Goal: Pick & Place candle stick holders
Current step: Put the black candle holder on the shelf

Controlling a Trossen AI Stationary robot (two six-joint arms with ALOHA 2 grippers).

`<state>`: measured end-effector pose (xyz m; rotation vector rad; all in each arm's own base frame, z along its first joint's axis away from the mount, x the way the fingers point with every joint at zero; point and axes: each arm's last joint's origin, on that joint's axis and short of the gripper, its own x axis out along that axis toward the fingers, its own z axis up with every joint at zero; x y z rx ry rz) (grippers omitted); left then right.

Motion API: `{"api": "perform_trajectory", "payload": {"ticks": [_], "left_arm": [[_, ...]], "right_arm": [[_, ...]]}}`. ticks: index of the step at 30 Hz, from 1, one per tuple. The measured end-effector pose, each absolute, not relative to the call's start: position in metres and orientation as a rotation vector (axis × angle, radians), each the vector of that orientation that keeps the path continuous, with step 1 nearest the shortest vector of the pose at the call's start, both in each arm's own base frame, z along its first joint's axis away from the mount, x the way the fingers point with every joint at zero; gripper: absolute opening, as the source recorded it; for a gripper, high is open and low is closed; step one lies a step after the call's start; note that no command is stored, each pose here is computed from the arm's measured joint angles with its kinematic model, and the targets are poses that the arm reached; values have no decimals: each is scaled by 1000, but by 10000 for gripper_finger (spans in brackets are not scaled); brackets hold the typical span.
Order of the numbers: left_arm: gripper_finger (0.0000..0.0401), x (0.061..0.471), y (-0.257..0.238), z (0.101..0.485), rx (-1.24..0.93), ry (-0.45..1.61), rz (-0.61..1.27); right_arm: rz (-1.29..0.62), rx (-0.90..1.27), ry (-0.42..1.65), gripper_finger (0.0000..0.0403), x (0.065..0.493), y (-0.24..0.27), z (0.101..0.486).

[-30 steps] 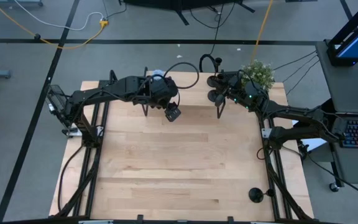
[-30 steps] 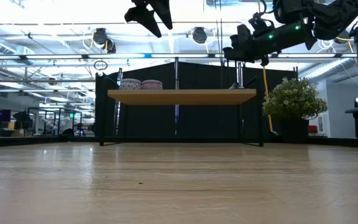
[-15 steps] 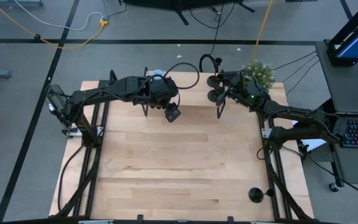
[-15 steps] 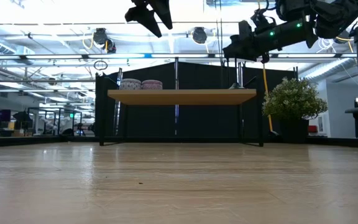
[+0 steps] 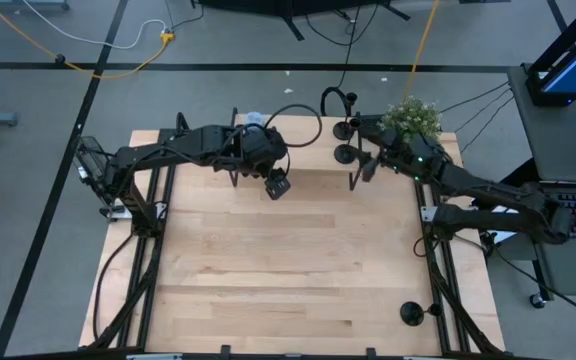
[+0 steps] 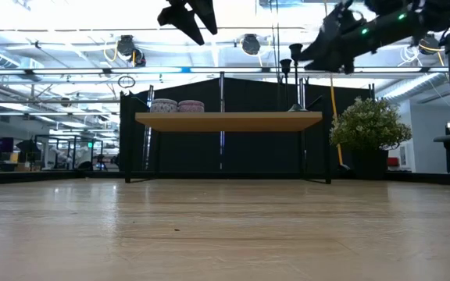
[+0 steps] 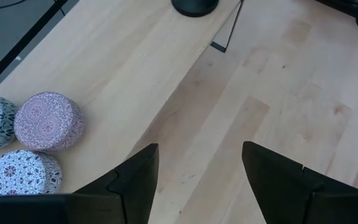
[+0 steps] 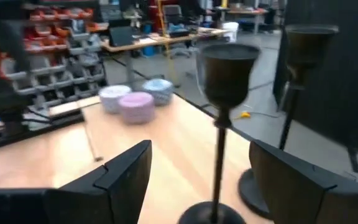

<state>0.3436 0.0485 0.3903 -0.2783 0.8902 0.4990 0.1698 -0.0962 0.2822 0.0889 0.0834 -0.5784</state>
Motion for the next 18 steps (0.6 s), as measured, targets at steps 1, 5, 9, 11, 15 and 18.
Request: {"api": "perform_trajectory", "payload": {"ticks": [1,5,9,11,15,18], "left_arm": [[239,344,48,390,-277,890,497],[239,344,43,390,-268,892,484],[239,345,35,390,-223,901,450],[239,348,30,388,-171,891,436],[239,356,22,374,-149,834,378],[239,357,16,360,-187,798,318]], "right_arm": [[-562,91,80,265,166,-92,285],[-473,120,78,259,152,-76,291],[-385,231,98,241,135,-60,292],[-341,294,111,228,127,-53,292],[-226,386,106,203,114,-41,294],[-124,418,83,190,105,-33,298]]}}
